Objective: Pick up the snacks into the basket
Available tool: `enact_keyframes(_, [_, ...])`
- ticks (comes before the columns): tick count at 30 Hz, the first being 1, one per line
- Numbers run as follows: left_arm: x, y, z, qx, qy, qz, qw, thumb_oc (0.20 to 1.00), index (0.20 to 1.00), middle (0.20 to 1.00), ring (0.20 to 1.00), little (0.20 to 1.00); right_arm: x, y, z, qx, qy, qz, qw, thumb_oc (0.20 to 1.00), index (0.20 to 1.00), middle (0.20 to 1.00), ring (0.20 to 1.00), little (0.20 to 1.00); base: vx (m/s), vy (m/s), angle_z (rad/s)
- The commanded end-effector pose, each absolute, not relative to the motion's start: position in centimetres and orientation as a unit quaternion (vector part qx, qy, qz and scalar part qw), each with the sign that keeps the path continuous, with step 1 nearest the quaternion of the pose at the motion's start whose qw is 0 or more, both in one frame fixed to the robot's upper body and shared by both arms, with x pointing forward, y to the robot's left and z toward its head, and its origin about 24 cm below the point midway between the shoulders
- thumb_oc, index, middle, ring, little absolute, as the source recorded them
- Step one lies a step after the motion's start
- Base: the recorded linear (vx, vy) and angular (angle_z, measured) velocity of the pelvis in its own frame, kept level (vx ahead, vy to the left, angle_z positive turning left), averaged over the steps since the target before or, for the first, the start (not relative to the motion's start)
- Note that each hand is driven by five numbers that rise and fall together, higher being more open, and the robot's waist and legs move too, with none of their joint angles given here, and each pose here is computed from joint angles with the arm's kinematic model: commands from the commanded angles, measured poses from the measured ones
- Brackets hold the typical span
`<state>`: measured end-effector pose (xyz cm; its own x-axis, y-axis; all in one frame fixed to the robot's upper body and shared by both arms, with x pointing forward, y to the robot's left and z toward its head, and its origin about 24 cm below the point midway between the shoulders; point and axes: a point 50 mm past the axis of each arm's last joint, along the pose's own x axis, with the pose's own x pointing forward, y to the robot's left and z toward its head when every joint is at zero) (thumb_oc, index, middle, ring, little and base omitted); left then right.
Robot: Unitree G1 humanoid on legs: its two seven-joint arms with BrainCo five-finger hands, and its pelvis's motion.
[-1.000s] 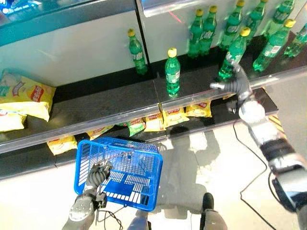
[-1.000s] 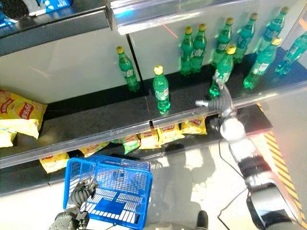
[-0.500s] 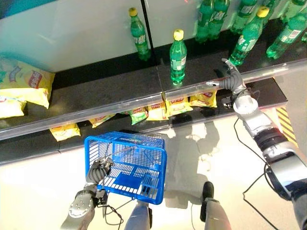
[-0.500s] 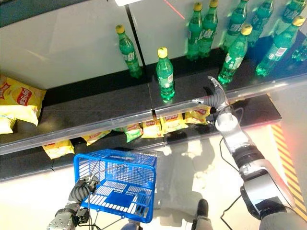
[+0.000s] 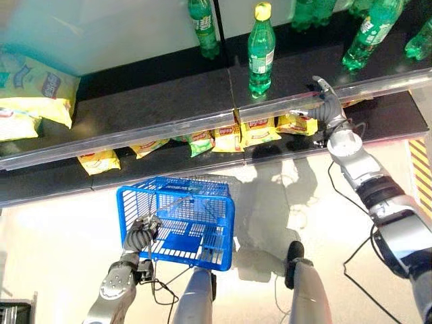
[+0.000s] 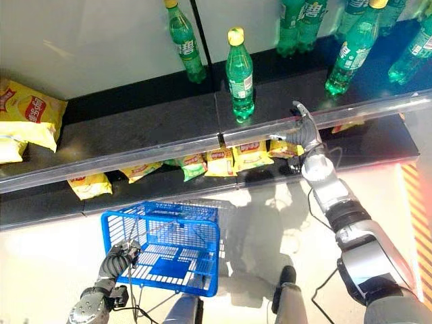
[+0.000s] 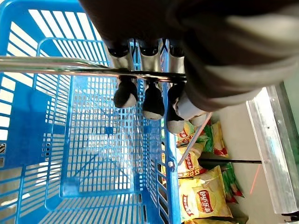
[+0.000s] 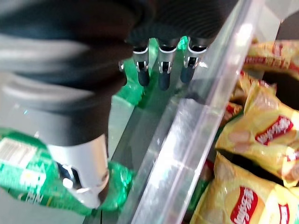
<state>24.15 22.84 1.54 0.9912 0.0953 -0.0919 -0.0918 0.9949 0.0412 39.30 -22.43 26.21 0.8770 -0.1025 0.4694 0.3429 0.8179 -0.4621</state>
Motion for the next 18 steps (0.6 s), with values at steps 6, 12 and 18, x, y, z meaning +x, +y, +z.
enact_keyframes(6, [24.6,22.0,5.0,0.023,-0.045,0.014,0.999,0.200,0.200,0.200,0.200,0.200,39.1,-20.4,31.6,-0.280,-0.299,-0.121,0.904,1.000,1.000,1.000,1.000,1.000,0.00,-0.032,0.04])
enact_keyframes(12, [24.3,21.5,4.7,0.026,-0.034,-0.006,0.999,0.200,0.200,0.200,0.200,0.200,39.1,-20.2,34.4,-0.256,-0.321,-0.141,0.901,1.000,1.000,1.000,1.000,1.000,0.01,0.005,0.01])
enact_keyframes(18, [24.4,21.1,4.5,0.039,-0.030,-0.022,0.999,0.200,0.200,0.200,0.200,0.200,38.3,-20.3,36.7,-0.261,-0.352,-0.147,0.886,1.000,1.000,1.000,1.000,1.000,0.04,0.025,0.05])
